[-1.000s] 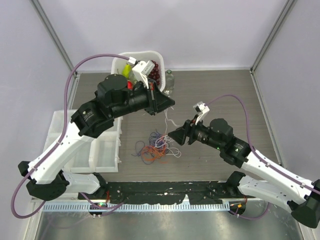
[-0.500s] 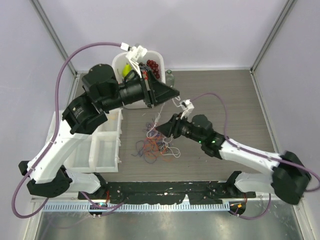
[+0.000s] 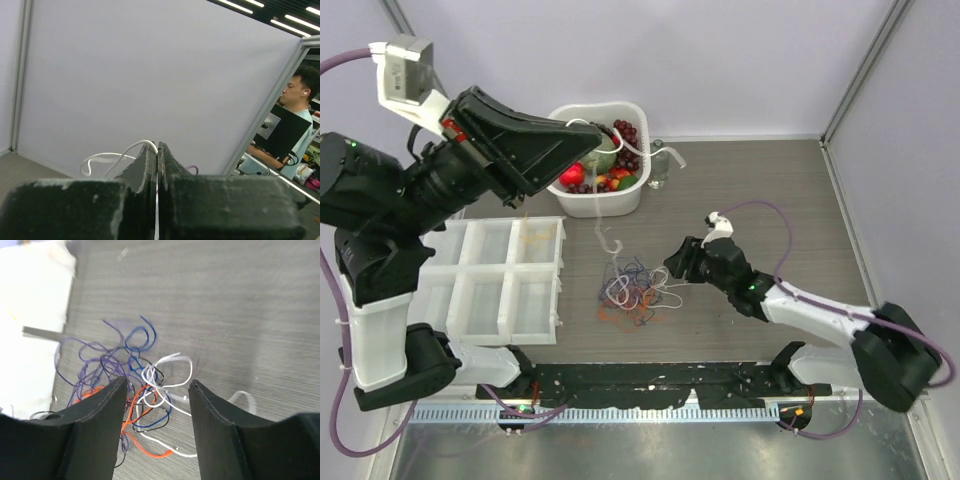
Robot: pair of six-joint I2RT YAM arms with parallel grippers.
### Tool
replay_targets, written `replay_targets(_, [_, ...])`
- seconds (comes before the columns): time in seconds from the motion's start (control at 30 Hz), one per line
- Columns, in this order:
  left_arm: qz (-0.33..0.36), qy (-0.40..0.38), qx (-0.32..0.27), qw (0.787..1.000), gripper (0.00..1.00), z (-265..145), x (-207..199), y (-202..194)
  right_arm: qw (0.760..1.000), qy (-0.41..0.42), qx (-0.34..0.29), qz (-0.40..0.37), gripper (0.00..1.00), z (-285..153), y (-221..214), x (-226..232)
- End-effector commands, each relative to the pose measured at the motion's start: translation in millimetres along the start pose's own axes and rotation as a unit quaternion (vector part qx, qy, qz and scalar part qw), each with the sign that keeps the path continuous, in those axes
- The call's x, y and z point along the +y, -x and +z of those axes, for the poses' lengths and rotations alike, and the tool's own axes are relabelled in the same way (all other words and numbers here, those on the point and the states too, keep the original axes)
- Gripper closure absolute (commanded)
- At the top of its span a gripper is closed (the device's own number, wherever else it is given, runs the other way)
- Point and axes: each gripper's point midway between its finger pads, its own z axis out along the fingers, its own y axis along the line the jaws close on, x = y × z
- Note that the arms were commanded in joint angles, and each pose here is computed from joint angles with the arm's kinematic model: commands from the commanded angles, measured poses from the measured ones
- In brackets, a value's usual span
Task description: Untangle the cables
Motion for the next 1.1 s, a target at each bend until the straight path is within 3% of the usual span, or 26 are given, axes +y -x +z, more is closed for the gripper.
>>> replay_targets(0.0, [0.018, 0.039, 0.003, 0.999, 1.00, 11, 25, -10, 0.992, -0.072, -0.084, -0.062, 0.39, -41, 54, -15])
replay_targets(0.07, [0.023, 0.047, 0.009, 0.999, 1.00, 13, 31, -15, 0.989, -0.087, -0.076, -0.087, 0.34, -59, 62, -18])
replay_targets(0.13, [0.029, 0.058, 0.011, 0.998, 1.00, 14, 37, -17, 0.991, -0.030, -0.062, -0.119, 0.31, -72, 66, 9])
replay_targets(0.2, [0.032, 0.061, 0.009, 0.998, 1.00, 15, 39, -16, 0.982, 0.093, -0.035, -0.162, 0.30, -87, 57, 58])
replay_targets(0.27, [0.032, 0.055, 0.006, 0.998, 1.00, 17, 37, -14, 0.951, 0.227, -0.029, -0.206, 0.25, -109, 40, 117])
replay_targets(0.33, [0.029, 0.050, 0.007, 0.998, 1.00, 19, 34, -13, 0.921, 0.311, -0.030, -0.233, 0.24, -124, 24, 156])
replay_targets(0.43, [0.027, 0.047, 0.005, 0.999, 1.00, 18, 32, -11, 0.918, 0.311, -0.037, -0.243, 0.24, -112, 16, 177])
replay_targets(0.53, [0.027, 0.046, 0.005, 0.999, 1.00, 14, 28, -9, 0.947, 0.212, -0.081, -0.228, 0.24, -78, 27, 164])
replay_targets(0.63, [0.026, 0.042, 0.009, 0.999, 1.00, 12, 26, -10, 0.958, 0.174, -0.099, -0.205, 0.24, -61, 34, 158])
replay_targets(0.93, [0.035, 0.043, 0.008, 0.998, 1.00, 2, 23, -9, 0.943, 0.282, -0.046, -0.167, 0.40, -39, 2, 204])
replay_targets(1.07, [0.044, 0.054, 0.007, 0.998, 1.00, -5, 24, -7, 0.964, 0.200, -0.061, -0.165, 0.40, -38, 14, 174])
